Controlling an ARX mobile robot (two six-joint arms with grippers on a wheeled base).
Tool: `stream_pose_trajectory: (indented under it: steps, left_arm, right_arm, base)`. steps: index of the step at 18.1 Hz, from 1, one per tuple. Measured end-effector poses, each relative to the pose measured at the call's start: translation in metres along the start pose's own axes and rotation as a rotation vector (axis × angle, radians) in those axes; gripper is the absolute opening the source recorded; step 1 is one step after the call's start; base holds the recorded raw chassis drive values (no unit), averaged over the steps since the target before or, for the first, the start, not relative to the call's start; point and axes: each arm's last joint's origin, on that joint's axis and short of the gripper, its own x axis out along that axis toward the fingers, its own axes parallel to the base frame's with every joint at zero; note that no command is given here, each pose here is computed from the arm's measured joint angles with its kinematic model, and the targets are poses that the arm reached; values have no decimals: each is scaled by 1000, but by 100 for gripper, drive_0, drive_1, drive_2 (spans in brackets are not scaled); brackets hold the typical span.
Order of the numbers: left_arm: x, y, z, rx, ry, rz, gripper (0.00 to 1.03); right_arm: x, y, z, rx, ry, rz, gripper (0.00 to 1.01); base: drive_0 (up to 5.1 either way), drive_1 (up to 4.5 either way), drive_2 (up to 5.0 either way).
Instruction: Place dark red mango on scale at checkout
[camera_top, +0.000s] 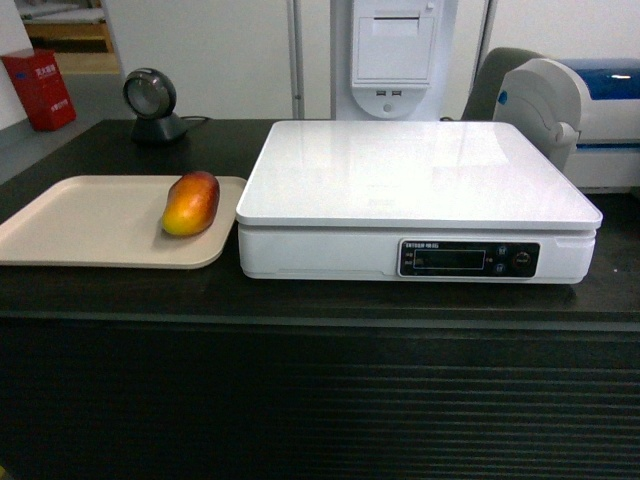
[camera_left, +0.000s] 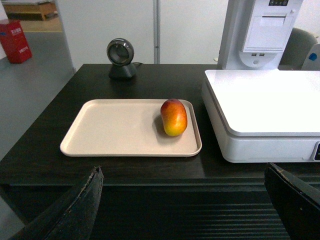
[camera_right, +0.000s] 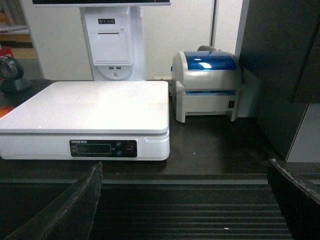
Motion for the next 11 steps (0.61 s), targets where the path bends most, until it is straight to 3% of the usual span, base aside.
stream_pose_trajectory:
  steps: [3,4,6,8,11]
  left_arm:
    - [60,3,26,12,-15,-68,98]
    - [78,4,27,11,19,-83,98]
    - [135,4,15,-12,178,-131,98]
    - [184,3,11,-34,259,-148,98]
    - [237,0,4,-33,340,-173,98]
  right_arm:
    - [0,0,0,0,0,0,98]
    - [0,0,0,0,0,0,98]
    - [0,0,0,0,0,0,98]
    - [0,0,0,0,0,0,98]
    - [0,0,0,0,0,0,98]
  base:
    - [0,0,0]
    - [0,0,0]
    - [0,0,0]
    - [0,0,0]
    - [0,0,0]
